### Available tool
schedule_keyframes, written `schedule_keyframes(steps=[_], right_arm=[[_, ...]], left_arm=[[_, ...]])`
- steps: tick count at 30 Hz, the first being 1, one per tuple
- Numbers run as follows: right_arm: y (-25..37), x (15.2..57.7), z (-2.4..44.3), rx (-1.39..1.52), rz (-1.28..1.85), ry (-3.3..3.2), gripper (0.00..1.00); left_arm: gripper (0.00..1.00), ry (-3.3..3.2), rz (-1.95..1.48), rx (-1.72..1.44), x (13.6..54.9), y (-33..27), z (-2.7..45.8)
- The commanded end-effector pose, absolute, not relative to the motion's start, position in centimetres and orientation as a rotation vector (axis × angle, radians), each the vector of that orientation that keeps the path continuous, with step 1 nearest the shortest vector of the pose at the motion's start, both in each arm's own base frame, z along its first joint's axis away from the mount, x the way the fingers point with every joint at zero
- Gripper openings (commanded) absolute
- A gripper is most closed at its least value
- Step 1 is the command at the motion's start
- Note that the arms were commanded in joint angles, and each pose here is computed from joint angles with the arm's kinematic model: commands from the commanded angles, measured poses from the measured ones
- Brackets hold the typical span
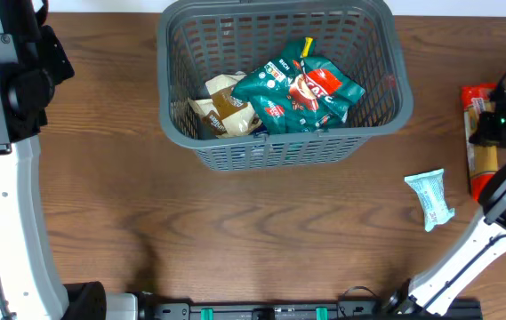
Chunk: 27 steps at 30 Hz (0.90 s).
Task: Pack container
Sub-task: 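Lower the right gripper onto the spaghetti package and close on it, then lift the spaghetti package with the right gripper over the basket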
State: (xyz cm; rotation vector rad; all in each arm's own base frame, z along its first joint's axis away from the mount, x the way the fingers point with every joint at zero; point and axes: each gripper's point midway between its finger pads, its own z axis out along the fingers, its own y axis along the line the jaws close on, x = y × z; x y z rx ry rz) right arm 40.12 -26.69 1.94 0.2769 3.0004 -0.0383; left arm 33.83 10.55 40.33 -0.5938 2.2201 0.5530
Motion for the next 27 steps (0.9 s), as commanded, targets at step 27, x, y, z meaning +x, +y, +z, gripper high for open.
schedule_keyframes(steps=[27], right_arm=[[-8.4, 50.1, 36.5, -0.018, -0.094, 2.304, 0.01]], left_arm=[[0.99, 2.215, 0.565, -0.617, 33.7, 10.9, 40.3]])
